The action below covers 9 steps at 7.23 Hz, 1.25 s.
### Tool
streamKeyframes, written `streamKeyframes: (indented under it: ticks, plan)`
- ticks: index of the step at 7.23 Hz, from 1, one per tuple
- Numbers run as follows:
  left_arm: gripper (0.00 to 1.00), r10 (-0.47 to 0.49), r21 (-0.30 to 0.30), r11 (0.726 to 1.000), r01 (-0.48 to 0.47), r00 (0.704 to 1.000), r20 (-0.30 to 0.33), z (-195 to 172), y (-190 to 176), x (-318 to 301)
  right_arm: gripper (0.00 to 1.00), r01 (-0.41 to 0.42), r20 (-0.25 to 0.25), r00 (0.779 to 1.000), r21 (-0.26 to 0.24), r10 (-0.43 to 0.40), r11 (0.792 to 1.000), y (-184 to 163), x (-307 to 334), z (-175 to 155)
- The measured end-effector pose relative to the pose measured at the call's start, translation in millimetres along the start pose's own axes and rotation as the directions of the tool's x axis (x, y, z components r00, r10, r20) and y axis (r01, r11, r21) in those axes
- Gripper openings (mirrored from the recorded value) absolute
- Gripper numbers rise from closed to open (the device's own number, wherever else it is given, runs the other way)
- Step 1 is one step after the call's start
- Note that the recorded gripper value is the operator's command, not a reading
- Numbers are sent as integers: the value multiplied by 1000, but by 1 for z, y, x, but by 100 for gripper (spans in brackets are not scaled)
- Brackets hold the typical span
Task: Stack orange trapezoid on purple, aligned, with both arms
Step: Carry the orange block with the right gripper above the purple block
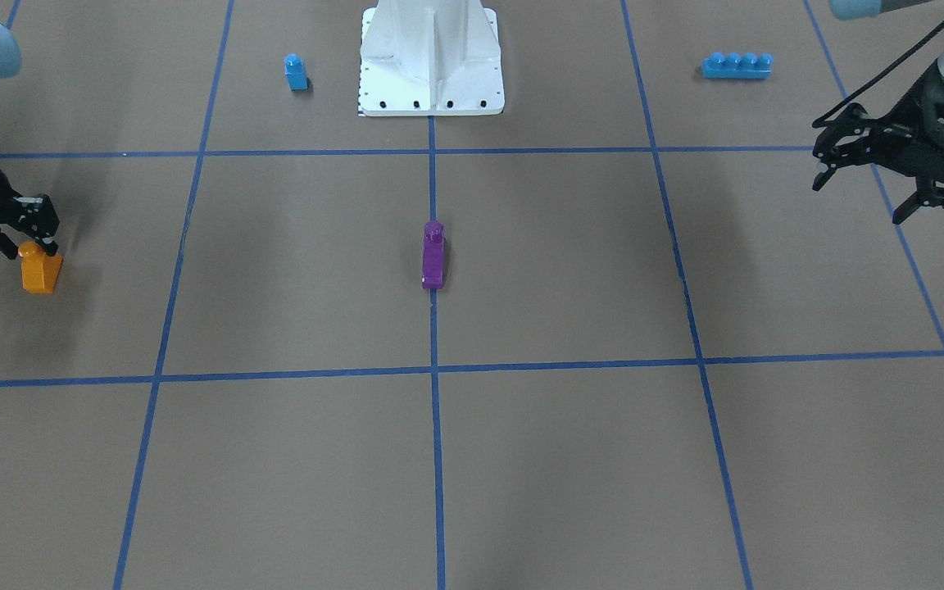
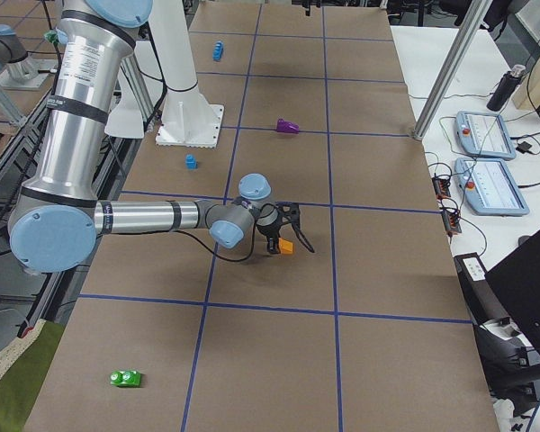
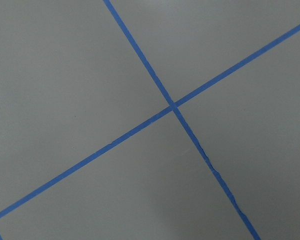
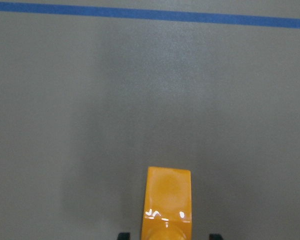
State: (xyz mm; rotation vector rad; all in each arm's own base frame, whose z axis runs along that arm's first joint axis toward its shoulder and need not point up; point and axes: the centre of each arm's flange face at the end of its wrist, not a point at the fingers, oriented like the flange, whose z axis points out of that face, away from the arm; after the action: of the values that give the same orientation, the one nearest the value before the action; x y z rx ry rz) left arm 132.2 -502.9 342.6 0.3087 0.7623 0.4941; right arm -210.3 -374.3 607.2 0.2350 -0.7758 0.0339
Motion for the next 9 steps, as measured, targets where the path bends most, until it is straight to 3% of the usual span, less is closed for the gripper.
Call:
streamKeyframes:
  ticks: [2,6,7,9]
  plan:
    - [100,-1,-1,1000,1,1000,0,1,0,0,0,1,-1,1000,-2,-1,1000,-4,-2,7]
    - [100,-12,-7,1000,12,1000,5,3,4,-5,0,17,21,1000,4,-17,1000,-11,-19,-4]
    - [100,-34,-22,999,34,999,12,7,16,-16,0,17,29,999,5,-17,1000,-23,-41,-18]
    - [100,-153,-65,986,156,987,47,20,74,-75,0,-9,22,1000,-10,9,1000,-70,-119,-53]
